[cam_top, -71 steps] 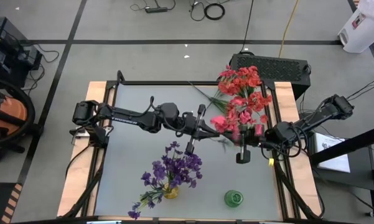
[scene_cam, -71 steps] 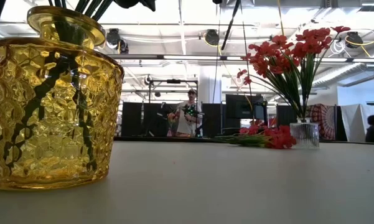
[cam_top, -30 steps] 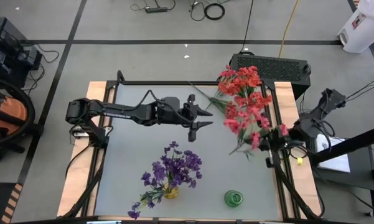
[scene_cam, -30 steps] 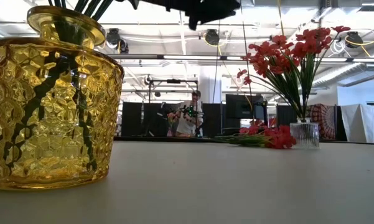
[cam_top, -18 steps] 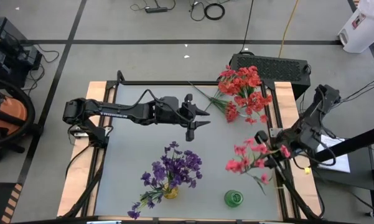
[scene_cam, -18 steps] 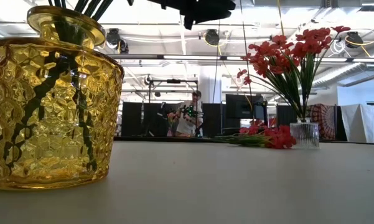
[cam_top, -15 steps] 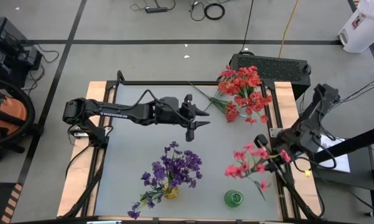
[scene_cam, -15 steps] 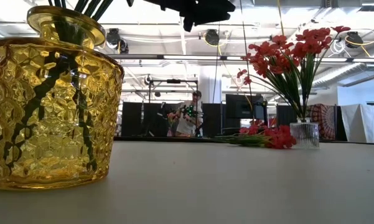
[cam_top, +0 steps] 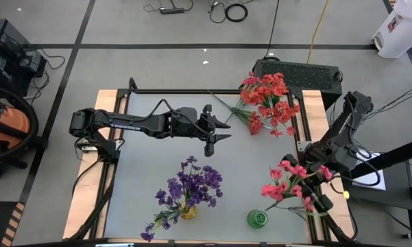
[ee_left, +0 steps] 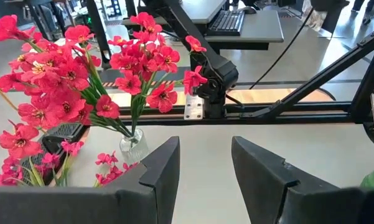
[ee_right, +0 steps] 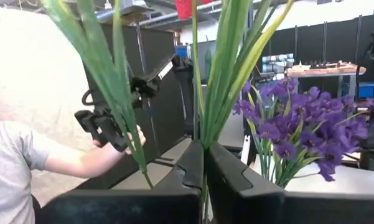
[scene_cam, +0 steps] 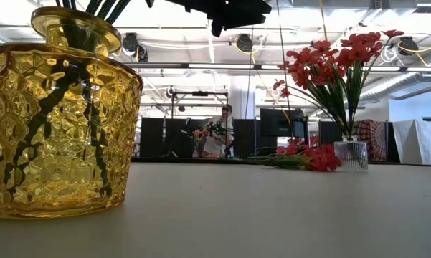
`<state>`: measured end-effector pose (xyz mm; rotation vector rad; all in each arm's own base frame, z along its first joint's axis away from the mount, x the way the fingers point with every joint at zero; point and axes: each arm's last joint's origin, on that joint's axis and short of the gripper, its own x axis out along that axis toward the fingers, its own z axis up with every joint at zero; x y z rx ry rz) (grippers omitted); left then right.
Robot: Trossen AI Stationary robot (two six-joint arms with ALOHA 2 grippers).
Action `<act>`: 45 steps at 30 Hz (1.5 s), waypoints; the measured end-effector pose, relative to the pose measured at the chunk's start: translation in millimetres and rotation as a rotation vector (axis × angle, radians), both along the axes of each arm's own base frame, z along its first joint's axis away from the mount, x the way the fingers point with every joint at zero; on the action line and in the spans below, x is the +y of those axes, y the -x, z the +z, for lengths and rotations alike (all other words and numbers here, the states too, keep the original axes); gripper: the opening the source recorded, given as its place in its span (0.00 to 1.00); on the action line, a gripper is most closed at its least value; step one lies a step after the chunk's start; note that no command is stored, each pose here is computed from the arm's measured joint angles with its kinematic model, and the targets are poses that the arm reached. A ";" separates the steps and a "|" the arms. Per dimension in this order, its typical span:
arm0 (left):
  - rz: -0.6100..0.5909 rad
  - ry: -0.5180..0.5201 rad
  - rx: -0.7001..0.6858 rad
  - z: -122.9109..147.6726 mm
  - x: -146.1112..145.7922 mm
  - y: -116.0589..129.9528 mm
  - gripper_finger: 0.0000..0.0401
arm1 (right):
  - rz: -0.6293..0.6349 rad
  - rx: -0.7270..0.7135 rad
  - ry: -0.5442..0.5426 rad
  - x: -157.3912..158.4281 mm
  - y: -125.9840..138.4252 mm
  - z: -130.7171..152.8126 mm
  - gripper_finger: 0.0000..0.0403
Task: Sort flowers into vase by color
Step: Put the left pink flower into the green transparent vase, then put the top pink flower into the green transparent vase
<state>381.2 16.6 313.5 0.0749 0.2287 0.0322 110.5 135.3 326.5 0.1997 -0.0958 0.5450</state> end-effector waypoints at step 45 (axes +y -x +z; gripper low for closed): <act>0.098 -0.001 0.021 -2.1 1.1 0.6 0.38 | -0.007 0.269 0.172 11.6 -8.5 -37.6 0.52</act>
